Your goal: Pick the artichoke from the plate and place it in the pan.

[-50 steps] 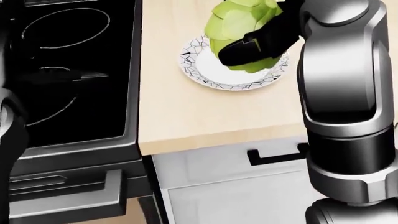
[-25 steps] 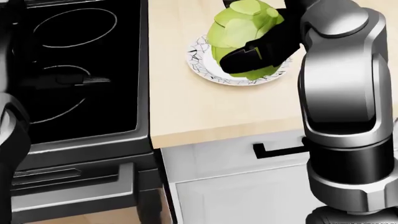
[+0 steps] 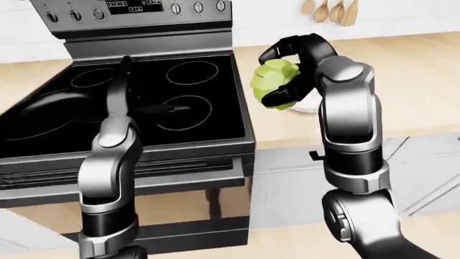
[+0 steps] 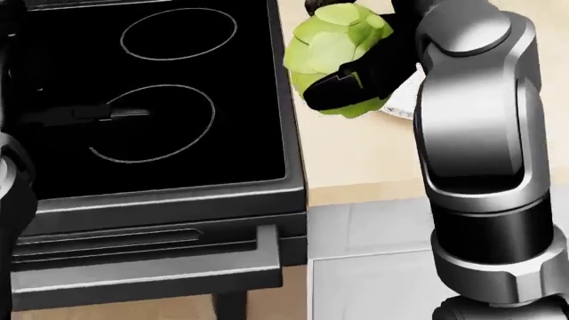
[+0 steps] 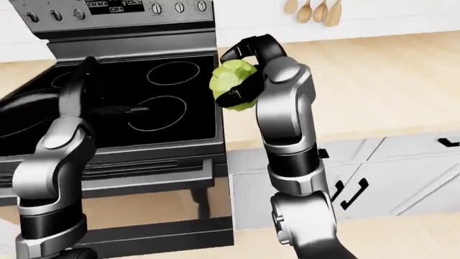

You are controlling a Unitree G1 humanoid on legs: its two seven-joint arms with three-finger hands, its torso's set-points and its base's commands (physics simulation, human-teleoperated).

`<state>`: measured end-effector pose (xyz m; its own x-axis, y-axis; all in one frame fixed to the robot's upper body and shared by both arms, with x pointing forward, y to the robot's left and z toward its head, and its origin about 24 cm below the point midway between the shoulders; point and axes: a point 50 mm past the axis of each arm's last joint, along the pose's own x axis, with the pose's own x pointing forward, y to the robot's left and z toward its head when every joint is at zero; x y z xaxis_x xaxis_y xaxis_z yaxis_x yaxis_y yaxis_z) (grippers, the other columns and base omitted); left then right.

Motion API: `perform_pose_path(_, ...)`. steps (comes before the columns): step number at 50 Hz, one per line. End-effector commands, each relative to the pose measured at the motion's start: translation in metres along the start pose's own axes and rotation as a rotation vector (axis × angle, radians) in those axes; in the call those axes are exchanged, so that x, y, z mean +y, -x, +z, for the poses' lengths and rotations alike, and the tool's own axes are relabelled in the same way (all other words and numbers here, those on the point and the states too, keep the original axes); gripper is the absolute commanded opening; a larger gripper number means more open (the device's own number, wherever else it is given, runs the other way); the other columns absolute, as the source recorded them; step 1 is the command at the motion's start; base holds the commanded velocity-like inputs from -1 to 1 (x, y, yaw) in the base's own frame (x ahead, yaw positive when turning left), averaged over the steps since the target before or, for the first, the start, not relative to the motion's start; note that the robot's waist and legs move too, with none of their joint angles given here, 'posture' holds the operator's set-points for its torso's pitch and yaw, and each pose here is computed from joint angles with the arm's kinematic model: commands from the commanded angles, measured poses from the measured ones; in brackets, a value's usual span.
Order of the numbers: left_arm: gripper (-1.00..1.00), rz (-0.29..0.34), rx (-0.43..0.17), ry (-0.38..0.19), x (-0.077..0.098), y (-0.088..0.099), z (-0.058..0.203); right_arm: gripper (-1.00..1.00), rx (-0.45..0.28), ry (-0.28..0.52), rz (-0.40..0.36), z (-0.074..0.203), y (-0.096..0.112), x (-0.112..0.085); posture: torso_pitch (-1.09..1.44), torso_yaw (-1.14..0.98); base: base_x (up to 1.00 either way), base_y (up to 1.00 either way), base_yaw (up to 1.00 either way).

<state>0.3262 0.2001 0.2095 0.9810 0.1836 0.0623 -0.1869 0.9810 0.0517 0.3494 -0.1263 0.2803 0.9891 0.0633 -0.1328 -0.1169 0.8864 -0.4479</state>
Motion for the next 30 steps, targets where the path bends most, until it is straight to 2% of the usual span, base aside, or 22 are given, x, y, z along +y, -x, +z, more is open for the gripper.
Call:
perform_pose_path(1,1.0,-0.008,-0.093,0.004,-0.0025,0.0026,0.0211,-1.0,-0.1,0.009,-0.045,0.0212,0.01,-0.0118,0.0,0.0,0.0,0.0,0.45)
perform_pose_path(14,1.0,-0.009,-0.091,0.001,-0.0029,0.0025,0.0179,-1.0,-0.11,0.005,-0.046,0.0211,0.0104,-0.0116,0.0,0.0,0.0,0.0,0.49)
perform_pose_path(30,1.0,-0.013,-0.09,0.0,-0.0042,0.0036,0.0168,-1.0,-0.108,0.011,-0.046,0.0233,0.0104,-0.0153,0.0,0.0,0.0,0.43,0.0)
